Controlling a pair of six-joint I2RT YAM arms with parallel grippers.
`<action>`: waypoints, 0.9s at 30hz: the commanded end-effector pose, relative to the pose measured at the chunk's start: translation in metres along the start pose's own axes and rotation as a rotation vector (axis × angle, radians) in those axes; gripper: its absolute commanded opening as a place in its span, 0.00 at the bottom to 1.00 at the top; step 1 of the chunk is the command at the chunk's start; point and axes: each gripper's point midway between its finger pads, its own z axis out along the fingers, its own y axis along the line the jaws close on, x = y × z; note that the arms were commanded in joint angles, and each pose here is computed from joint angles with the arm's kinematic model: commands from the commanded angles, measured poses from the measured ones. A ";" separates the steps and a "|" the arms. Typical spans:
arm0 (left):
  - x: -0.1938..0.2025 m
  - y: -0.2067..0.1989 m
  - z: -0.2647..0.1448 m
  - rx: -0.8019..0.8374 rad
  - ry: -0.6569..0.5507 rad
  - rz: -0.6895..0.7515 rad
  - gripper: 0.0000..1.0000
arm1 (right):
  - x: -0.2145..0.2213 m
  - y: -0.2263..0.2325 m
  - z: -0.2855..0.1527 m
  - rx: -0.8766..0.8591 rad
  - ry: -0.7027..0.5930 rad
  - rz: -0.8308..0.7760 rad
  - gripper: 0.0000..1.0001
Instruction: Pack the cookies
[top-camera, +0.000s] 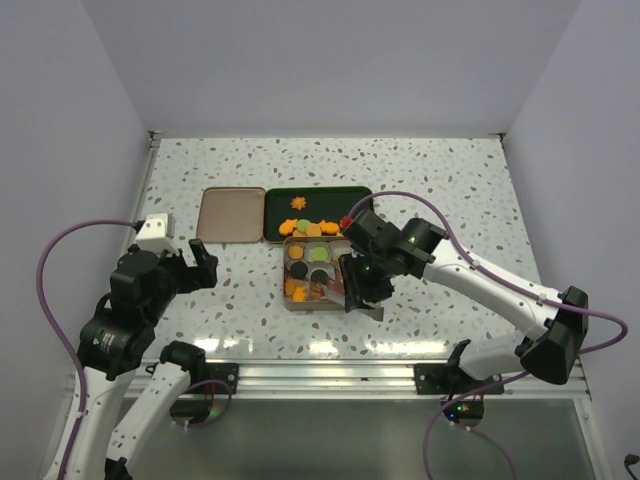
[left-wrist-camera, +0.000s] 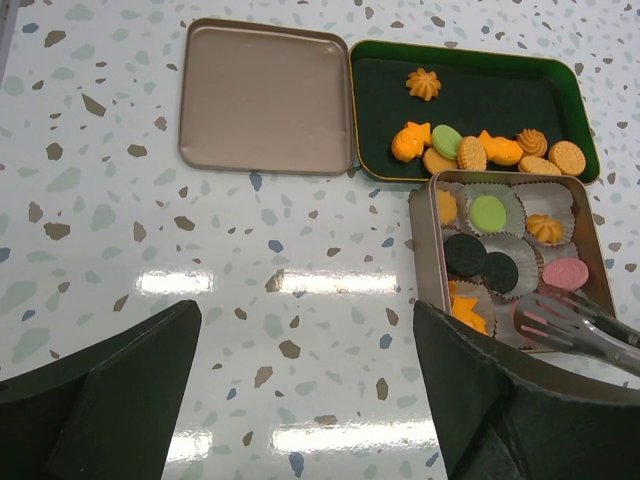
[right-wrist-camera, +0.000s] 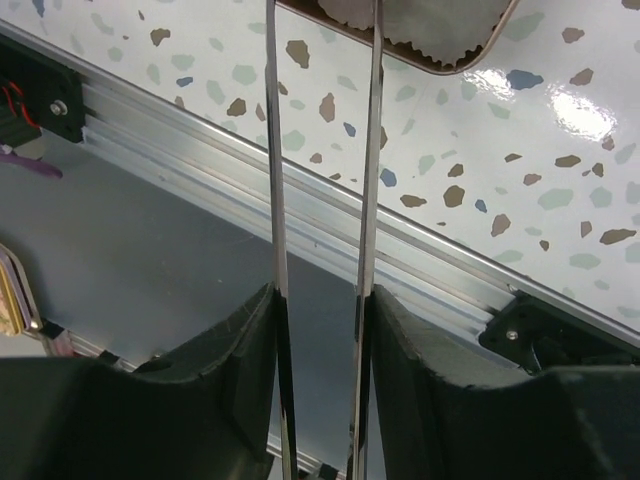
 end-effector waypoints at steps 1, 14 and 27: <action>-0.009 -0.004 -0.001 0.018 -0.036 0.001 0.93 | 0.001 -0.009 -0.005 0.044 -0.023 0.006 0.41; -0.009 -0.004 -0.001 0.015 -0.034 0.000 0.93 | -0.036 0.016 -0.039 0.006 -0.140 -0.011 0.52; -0.009 -0.003 -0.001 0.014 -0.034 0.001 0.93 | -0.148 0.034 -0.042 0.068 -0.281 -0.030 0.54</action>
